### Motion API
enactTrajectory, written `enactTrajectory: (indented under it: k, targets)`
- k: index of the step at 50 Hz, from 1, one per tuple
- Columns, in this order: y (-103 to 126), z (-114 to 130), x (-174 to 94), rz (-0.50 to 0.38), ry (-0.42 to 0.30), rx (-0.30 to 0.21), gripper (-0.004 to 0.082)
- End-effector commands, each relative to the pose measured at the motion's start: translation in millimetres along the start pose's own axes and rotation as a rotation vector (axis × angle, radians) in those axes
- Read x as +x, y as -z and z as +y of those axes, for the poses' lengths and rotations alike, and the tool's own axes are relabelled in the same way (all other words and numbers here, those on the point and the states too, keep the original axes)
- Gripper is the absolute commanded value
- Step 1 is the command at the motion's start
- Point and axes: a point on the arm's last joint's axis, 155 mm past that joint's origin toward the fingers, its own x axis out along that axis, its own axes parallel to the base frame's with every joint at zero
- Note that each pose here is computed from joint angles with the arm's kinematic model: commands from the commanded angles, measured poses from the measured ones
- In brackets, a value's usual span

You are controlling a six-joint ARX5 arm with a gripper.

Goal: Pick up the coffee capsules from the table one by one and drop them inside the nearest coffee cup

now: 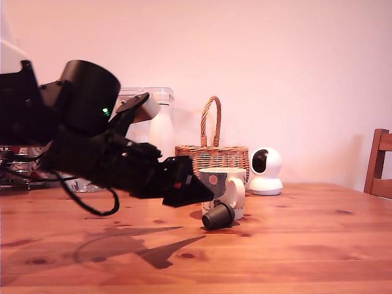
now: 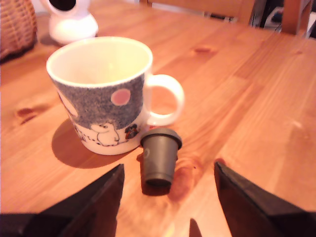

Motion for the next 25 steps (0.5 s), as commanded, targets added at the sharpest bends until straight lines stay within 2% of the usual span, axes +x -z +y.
enactTrajectory:
  k: [1, 25]
  targets:
    - [10.1, -0.9, 6.8, 0.025, 0.006, -0.008, 0.0520]
    - [26.6, 1.1, 37.5, 0.151, 0.019, -0.047, 0.0518]
